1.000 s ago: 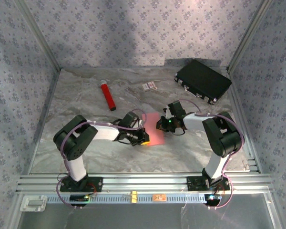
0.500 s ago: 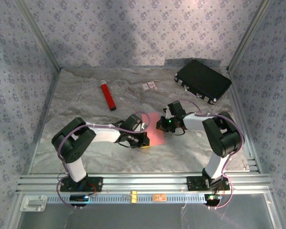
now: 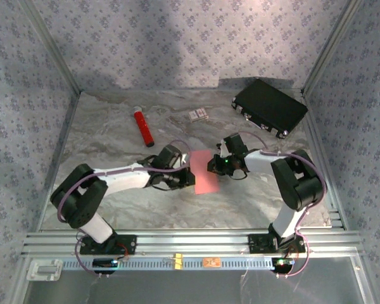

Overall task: Fold a paper plane with a square sheet of paper (pick it up from the middle)
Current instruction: First fold the square sheet of paper in half at the center of the table, then fold the triangle a second time at the center of the table.

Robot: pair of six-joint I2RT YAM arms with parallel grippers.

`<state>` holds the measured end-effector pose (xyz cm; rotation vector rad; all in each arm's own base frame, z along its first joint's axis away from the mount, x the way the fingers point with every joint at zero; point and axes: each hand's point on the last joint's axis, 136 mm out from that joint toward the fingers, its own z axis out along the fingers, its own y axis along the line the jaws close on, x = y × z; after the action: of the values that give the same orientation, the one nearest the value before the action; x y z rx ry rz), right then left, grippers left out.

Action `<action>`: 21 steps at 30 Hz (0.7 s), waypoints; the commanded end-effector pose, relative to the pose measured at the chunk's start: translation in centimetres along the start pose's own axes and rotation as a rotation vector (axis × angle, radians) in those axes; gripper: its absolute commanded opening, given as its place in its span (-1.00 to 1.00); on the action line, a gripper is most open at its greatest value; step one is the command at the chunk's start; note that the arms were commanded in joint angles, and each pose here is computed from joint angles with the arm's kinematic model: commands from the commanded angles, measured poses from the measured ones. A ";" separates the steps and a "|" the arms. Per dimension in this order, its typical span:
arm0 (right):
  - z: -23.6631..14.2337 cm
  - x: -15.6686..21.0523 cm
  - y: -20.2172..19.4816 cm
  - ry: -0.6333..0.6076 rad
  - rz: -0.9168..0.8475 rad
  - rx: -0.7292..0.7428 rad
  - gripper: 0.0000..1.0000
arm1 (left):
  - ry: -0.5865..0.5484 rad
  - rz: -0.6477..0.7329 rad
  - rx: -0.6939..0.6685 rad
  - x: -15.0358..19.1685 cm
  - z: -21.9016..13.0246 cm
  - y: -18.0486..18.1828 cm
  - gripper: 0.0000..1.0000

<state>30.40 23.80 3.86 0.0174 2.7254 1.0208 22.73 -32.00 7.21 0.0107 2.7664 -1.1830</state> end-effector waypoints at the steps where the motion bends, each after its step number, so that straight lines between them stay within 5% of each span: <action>1: -3.1 -1.7 2.4 -0.069 -0.074 -0.002 -0.72 | -0.075 -0.053 0.080 -3.4 -0.9 -0.9 -0.81; 5: -5.1 -1.0 -0.5 -0.097 0.017 0.087 -0.73 | -0.091 -0.067 0.089 -6.7 -0.7 -0.9 -0.81; 10: -6.3 0.1 -2.3 -0.129 0.149 0.030 -0.70 | -0.087 -0.070 0.079 -10.0 0.8 -0.5 -0.81; 21: -6.0 2.3 -1.5 -0.035 0.113 0.000 -0.67 | -0.056 -0.064 -0.014 -13.8 5.0 1.5 -0.82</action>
<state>27.94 18.55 6.49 0.2293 2.6936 1.0083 36.70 -33.93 4.56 -0.1557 2.7217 -1.1832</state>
